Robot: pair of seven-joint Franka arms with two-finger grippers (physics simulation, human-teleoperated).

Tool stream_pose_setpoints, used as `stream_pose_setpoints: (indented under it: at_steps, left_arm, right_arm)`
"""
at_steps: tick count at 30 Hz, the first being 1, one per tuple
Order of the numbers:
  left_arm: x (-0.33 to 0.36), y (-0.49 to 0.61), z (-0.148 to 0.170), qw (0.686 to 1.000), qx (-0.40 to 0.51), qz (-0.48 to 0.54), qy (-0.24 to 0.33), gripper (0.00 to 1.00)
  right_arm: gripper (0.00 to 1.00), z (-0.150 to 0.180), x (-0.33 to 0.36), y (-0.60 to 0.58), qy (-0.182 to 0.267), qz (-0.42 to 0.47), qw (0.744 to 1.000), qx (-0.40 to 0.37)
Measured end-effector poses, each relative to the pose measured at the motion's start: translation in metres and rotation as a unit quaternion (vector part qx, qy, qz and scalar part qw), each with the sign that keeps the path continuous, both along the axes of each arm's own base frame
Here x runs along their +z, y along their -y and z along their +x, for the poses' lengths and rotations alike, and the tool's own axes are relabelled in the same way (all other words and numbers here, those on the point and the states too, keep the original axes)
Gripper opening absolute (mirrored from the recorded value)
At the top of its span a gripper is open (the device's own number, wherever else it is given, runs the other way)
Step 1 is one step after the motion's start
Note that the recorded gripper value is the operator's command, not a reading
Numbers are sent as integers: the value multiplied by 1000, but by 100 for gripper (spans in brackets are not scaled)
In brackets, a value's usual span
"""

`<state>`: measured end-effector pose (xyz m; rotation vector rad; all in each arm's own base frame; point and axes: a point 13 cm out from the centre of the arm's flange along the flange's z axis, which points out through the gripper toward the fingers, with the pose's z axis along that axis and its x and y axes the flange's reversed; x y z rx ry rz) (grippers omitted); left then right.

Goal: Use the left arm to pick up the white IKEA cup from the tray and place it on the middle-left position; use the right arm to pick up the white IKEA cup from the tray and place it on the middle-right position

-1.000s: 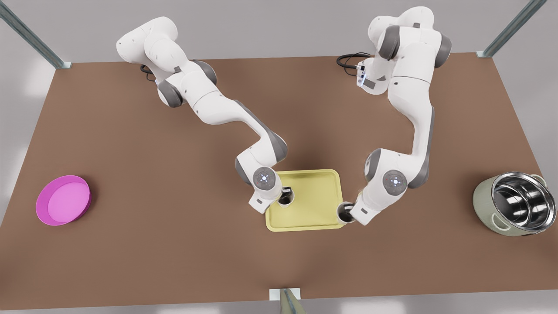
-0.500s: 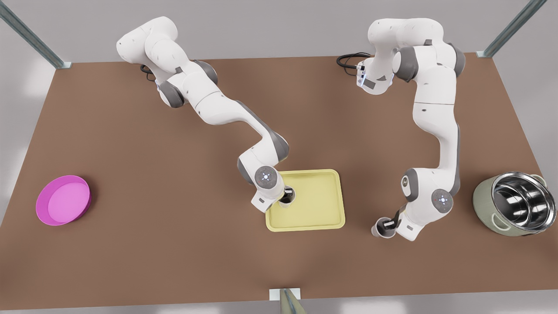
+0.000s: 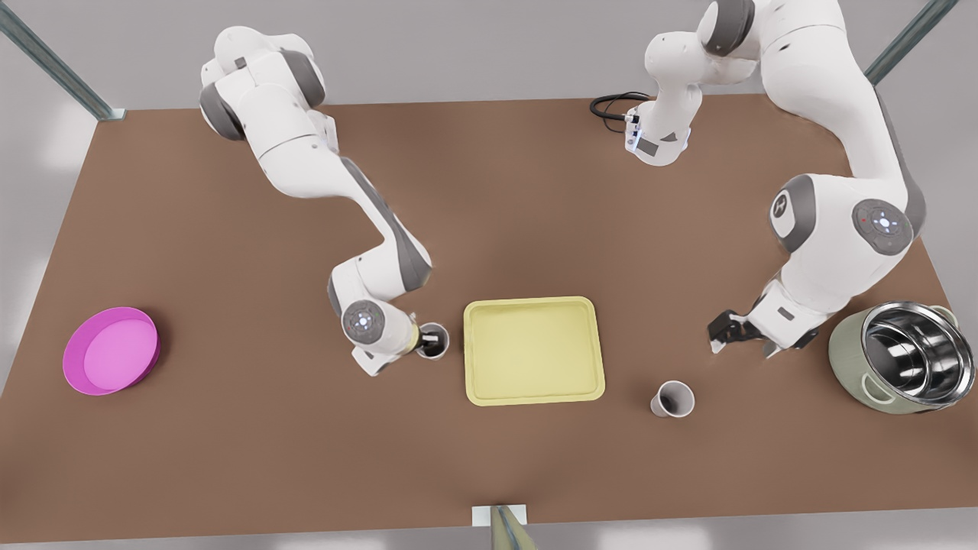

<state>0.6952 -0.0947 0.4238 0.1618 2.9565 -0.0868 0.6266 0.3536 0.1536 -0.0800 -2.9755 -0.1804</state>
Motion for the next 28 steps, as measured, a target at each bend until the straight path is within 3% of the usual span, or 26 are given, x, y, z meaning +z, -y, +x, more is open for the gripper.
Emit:
stream_pose_setpoints:
  at_steps: [2, 4, 7, 9, 10, 11, 20, 21, 23, 25, 28]
  left_arm:
    - [-11, -14, -55, 999, -1, 9, -38, 100]
    - [-29, -16, -70, 998, -6, 14, -61, 100]
    - [-42, -16, -74, 997, -12, 18, -72, 100]
    - [-46, -17, -73, 997, -14, 19, -74, 100]
    - [-47, -17, -72, 997, -16, 20, -74, 100]
    - [-48, -17, -72, 997, -17, 20, -74, 100]
    - [-42, -16, -69, 997, -26, 21, -66, 100]
    - [-41, -16, -68, 997, -26, 21, -65, 100]
    - [-41, -17, -68, 997, -28, 22, -64, 100]
    - [-39, -16, -68, 997, -29, 23, -63, 100]
    - [-39, -17, -68, 997, -30, 24, -63, 100]
  right_arm:
    - [23, 2, -12, 15, 1, -5, 1000, 4]
    - [28, 3, -22, 21, 4, -6, 1000, 12]
    - [57, 5, -39, 26, 9, -4, 1000, 21]
    - [65, 8, -43, 25, 14, 0, 1000, 27]
    - [86, 10, -44, 25, 18, 2, 999, 30]
    - [97, 12, -42, 25, 22, 5, 999, 31]
    - [100, 16, 1, 41, 25, 14, 998, 52]
    - [100, 26, 32, 54, 42, 14, 998, 48]
    - [100, 60, 154, 130, 120, 4, 993, 14]
    - [100, 44, 260, 253, 166, -25, 985, -40]
    - [100, 14, 277, 335, 140, -56, 986, -66]
